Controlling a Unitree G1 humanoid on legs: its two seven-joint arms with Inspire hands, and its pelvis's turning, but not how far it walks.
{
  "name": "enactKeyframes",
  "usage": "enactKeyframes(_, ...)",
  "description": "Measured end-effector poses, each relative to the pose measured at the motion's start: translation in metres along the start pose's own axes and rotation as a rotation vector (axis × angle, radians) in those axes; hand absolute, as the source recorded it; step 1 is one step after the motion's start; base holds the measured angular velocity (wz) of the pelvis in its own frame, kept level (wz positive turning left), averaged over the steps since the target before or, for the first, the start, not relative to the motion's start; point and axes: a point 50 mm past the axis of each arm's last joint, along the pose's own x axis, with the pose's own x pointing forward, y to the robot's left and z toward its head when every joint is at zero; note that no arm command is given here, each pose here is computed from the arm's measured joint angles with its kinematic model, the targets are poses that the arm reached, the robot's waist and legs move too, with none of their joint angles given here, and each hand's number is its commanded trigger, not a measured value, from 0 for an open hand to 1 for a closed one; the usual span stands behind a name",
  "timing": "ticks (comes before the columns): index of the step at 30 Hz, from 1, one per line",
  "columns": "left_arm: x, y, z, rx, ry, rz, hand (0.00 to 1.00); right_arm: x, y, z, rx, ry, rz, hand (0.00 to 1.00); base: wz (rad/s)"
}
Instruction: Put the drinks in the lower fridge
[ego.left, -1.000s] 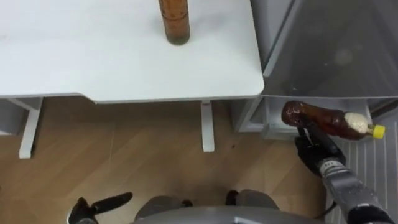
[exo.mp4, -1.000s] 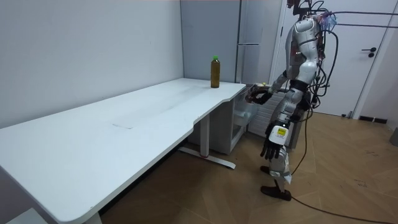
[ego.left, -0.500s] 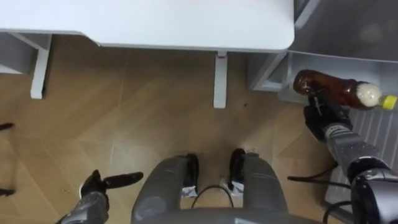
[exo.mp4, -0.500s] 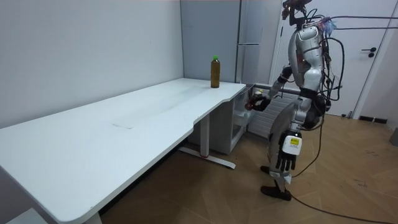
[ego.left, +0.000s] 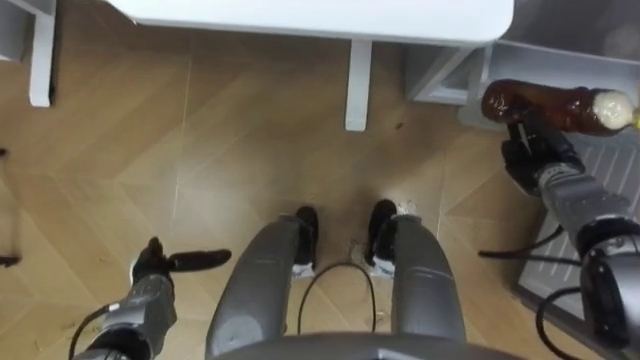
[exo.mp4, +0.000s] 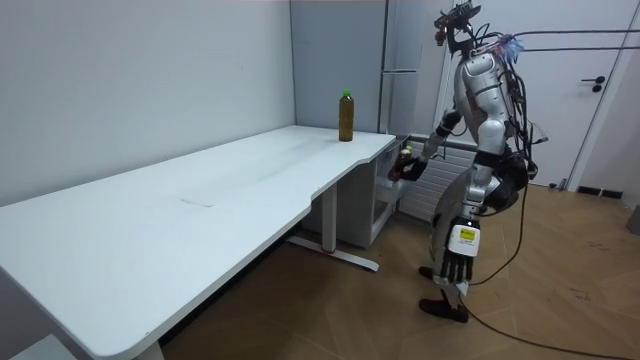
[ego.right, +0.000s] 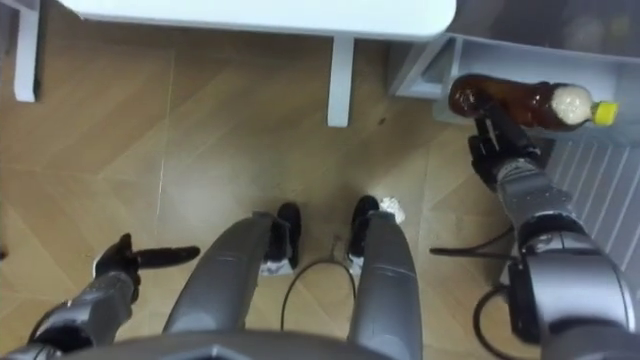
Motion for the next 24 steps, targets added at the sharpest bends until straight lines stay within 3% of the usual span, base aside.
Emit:
enactKeyframes(7,0.000,0.008,0.011,-0.002,-0.062,0.021,0.00,0.000,0.023,0.024,0.005,-0.060,0.034,1.00,0.00)
enactKeyframes(18,-0.001,0.009,0.017,-0.013,-0.099,0.027,0.00,-0.003,0.025,0.039,0.031,-0.095,0.000,1.00,0.00)
enactKeyframes(19,-0.001,0.010,0.016,-0.016,-0.095,0.034,0.00,-0.004,0.027,0.042,0.034,-0.103,-0.009,0.95,0.00)
enactKeyframes(20,-0.001,0.011,0.015,-0.018,-0.093,0.041,0.00,-0.004,0.027,0.046,0.043,-0.110,-0.019,0.00,0.00)
enactKeyframes(24,0.000,0.016,0.016,-0.034,-0.093,0.071,0.00,-0.006,0.027,0.053,0.071,-0.125,-0.053,0.00,0.00)
